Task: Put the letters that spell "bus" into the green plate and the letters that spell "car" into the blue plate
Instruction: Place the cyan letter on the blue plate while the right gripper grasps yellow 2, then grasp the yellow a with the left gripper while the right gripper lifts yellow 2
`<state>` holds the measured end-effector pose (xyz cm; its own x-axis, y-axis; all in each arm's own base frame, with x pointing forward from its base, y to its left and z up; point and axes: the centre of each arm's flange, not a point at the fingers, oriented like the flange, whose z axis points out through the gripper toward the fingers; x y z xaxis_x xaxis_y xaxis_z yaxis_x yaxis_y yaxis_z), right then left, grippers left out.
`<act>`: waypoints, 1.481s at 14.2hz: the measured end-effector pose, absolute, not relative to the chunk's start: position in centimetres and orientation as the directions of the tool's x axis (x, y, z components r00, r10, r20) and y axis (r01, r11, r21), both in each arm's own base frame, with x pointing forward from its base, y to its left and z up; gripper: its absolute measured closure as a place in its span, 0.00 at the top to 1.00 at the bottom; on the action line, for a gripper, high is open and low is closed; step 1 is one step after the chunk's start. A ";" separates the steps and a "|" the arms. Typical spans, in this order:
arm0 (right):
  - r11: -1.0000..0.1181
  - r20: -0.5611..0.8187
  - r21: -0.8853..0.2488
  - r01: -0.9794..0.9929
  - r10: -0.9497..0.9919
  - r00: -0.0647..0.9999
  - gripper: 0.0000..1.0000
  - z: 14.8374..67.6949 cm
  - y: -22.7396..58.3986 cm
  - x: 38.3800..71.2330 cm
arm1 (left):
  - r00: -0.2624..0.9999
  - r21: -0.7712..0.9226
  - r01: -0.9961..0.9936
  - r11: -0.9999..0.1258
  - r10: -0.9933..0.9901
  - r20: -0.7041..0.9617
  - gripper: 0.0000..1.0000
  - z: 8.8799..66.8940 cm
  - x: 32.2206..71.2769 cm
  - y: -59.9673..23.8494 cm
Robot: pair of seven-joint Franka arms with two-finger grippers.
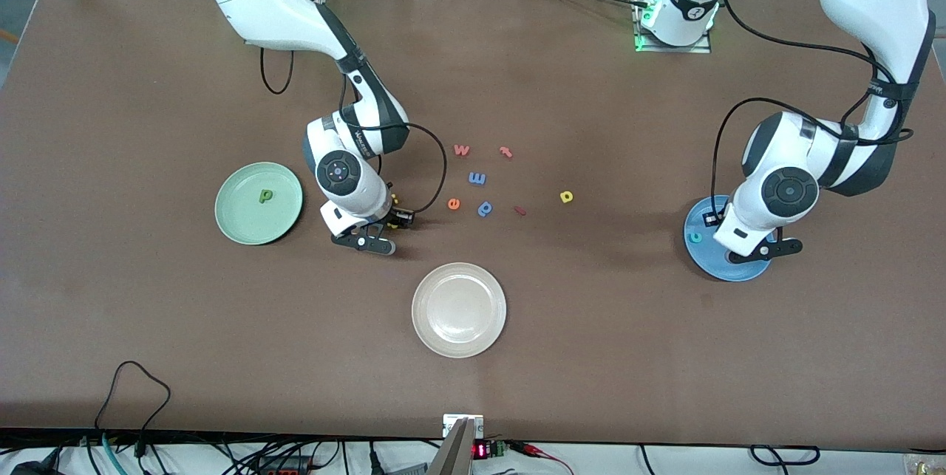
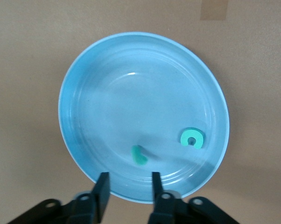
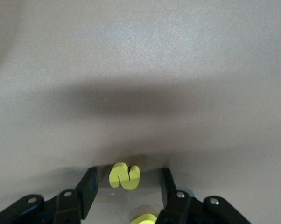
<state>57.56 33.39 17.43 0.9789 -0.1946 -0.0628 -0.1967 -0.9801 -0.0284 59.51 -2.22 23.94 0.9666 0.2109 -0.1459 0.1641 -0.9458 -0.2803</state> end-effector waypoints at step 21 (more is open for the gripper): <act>-0.999 -0.095 -0.030 -0.038 -0.035 0.995 0.28 24.4 22.8 62.0 | 0.967 0.061 0.186 -0.981 0.172 -0.186 0.71 17.1 51.5 -29.9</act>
